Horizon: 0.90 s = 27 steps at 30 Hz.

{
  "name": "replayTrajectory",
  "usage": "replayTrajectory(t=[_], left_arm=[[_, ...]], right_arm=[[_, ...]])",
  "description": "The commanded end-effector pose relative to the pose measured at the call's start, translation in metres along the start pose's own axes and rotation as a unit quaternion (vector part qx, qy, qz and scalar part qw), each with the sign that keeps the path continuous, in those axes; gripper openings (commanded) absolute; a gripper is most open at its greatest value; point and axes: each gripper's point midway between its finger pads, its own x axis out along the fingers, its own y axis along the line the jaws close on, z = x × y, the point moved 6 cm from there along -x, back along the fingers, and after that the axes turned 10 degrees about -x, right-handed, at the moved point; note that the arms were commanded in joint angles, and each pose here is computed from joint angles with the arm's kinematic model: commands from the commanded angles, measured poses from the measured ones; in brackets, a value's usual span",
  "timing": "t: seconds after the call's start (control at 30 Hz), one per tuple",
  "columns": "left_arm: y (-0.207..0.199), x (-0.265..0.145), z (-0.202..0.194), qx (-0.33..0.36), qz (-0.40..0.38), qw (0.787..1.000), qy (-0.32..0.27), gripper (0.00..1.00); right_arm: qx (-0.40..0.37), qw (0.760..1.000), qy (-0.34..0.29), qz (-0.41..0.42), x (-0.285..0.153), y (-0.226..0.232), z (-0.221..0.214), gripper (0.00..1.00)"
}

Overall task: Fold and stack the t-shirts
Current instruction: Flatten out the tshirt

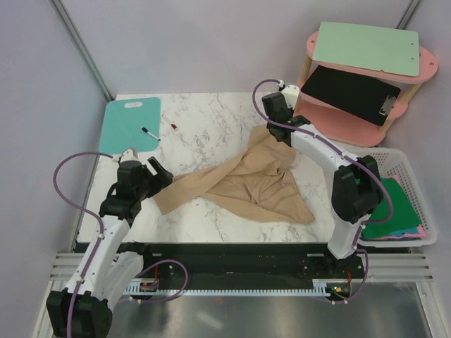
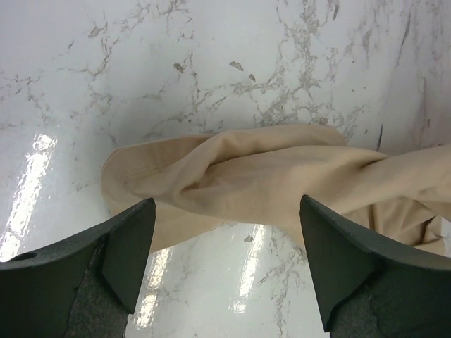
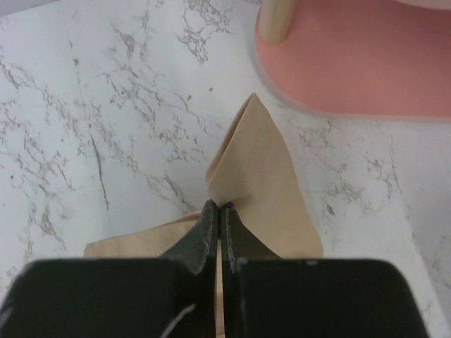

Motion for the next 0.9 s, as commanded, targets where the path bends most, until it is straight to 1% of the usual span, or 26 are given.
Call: replayTrajectory(t=[0.0,0.07,0.13,0.2,0.23,0.33,0.43,0.6,0.63,0.7,0.73,0.87], left_arm=[[-0.001,-0.01,-0.005,0.001,-0.017,1.0,0.013,0.89],[0.004,-0.011,-0.016,-0.005,-0.014,0.999,0.041,0.87],[0.012,-0.01,-0.026,-0.025,-0.003,0.998,0.051,0.86],[0.016,-0.008,-0.031,-0.04,0.003,0.997,0.058,0.84],[0.018,-0.006,-0.037,-0.049,0.006,0.996,0.07,0.82],[0.023,-0.001,-0.048,-0.057,0.015,0.993,0.098,0.82],[0.027,0.003,-0.055,-0.059,0.02,0.992,0.11,0.81],[0.041,0.014,-0.065,-0.059,0.049,0.99,0.115,0.79],[0.042,0.017,-0.064,-0.06,0.051,0.991,0.106,0.78],[0.049,0.023,-0.07,-0.063,0.061,0.99,0.106,0.78],[0.048,0.026,-0.067,-0.065,0.054,0.992,0.095,0.77],[0.047,0.034,-0.065,-0.072,0.053,0.993,0.08,0.76]], right_arm=[[0.015,1.0,-0.023,-0.015,0.025,-0.006,0.027,0.0],[0.014,1.0,-0.013,-0.015,0.039,-0.006,0.024,0.0],[0.015,1.0,-0.005,-0.014,0.05,-0.01,0.024,0.0],[0.012,1.0,0.006,-0.019,0.066,-0.013,0.019,0.0],[0.013,1.0,0.009,-0.02,0.07,-0.014,0.019,0.0],[0.021,1.0,0.019,-0.011,0.084,-0.015,0.017,0.0],[0.024,0.999,0.026,-0.001,0.094,-0.014,0.015,0.0],[0.027,0.999,0.04,0.018,0.1,-0.008,0.008,0.0],[0.029,0.998,0.043,0.02,0.101,-0.009,0.007,0.0],[0.03,0.998,0.045,0.025,0.1,-0.008,0.005,0.0],[0.029,0.998,0.045,0.029,0.1,-0.007,0.004,0.0],[0.031,0.998,0.045,0.038,0.095,-0.007,0.004,0.0]])
